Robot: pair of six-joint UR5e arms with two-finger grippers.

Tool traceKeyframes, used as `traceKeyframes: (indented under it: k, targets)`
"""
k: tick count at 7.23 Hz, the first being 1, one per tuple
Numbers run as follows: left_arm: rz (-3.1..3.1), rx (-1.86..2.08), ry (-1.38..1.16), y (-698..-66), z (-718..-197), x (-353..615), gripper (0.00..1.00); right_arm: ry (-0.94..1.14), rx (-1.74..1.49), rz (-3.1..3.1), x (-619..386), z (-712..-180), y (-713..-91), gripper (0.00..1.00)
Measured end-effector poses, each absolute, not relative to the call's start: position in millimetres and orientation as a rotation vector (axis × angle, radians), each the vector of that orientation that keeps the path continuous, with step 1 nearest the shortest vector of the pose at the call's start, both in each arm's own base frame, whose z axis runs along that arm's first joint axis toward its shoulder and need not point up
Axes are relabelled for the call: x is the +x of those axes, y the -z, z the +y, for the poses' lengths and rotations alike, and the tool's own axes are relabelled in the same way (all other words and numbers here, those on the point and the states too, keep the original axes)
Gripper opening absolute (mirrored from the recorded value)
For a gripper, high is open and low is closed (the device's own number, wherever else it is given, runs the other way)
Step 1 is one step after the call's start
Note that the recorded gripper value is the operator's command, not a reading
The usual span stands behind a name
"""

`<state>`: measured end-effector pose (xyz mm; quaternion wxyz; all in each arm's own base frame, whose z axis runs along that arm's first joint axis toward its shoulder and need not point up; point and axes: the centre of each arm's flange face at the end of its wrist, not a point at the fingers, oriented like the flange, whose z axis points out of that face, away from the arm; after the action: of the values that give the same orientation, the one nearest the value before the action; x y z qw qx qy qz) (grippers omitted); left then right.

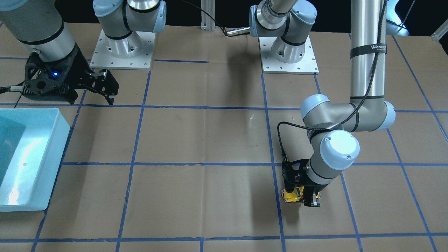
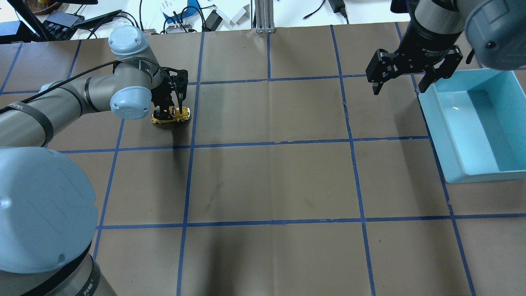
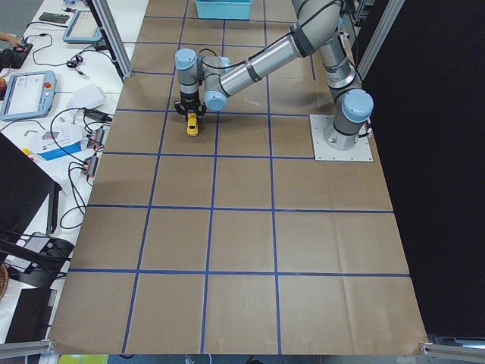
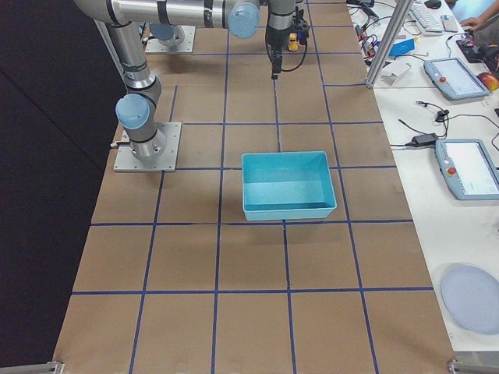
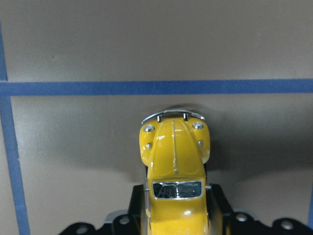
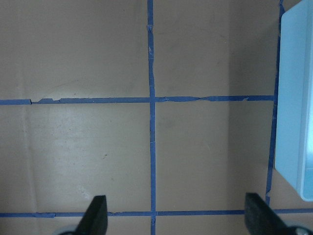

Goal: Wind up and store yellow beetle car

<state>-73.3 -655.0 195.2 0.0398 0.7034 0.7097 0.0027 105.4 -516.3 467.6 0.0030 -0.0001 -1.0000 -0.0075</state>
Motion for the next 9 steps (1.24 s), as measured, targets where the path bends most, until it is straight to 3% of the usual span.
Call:
traceKeyframes:
  k: [2,9]
  targets:
    - [2.174,2.154,-0.006,-196,-655,-73,0.03,0.025,0.0,-3.135,105,-516,-467,1.0]
    - [2.146,2.162,0.001,-208,-656,-90,0.0,0.026,-0.001,-3.134,105,-517,-467,1.0]
